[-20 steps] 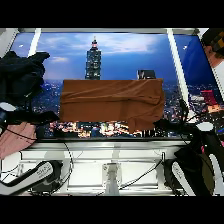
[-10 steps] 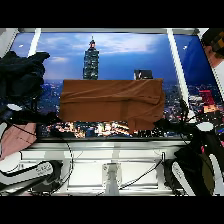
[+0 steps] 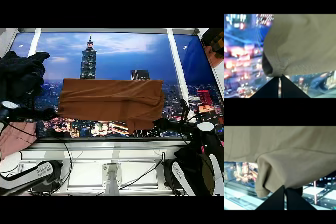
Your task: Fold the clothes and pants, and hang the long-sleeved shirts on hangers.
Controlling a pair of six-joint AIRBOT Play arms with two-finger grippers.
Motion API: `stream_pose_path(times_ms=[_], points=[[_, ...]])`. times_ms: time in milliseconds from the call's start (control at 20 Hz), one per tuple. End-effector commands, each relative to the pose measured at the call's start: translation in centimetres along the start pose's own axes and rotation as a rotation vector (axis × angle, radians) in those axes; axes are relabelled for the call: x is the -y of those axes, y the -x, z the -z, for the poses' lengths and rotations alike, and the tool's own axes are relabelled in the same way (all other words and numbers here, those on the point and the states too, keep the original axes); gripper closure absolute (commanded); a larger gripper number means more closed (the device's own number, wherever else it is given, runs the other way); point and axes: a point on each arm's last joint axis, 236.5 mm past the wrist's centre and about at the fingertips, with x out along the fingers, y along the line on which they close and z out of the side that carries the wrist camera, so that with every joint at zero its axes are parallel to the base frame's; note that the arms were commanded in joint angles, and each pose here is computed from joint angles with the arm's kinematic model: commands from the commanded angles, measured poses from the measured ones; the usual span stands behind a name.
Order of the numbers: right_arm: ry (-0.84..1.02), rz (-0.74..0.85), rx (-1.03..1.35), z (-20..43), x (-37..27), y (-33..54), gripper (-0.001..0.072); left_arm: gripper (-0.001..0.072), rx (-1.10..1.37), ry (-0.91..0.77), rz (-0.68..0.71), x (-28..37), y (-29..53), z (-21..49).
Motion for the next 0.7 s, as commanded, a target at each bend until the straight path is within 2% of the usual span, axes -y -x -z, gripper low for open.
stream_pose_path(times_ms=[0, 150, 300, 500, 650], points=[[-0.005, -0.012, 0.007, -0.2, -0.3, 0.0, 0.0697, 0.0689, 0.082, -0.06, -0.031, 0.8, 2.4, -1.8], [0.006, -0.056, 0.007, -0.7, -1.7, 0.5, 0.0697, 0.069, 0.162, -0.093, -0.029, 2.3, 4.4, -3.0], [0.064, -0.074, 0.076, -4.0, -3.6, 2.2, 0.0698, 0.069, 0.325, -0.138, 0.035, 5.3, 6.7, -6.0], [0.151, -0.039, 0.253, -10.3, -5.4, 5.4, 0.0697, 0.0689, 0.633, -0.064, 0.085, 6.9, 10.9, -12.0], [0.099, -0.015, 0.477, -15.6, -5.3, 7.7, 0.0698, 0.0689, 0.801, -0.01, 0.121, 7.4, 13.4, -15.1]])
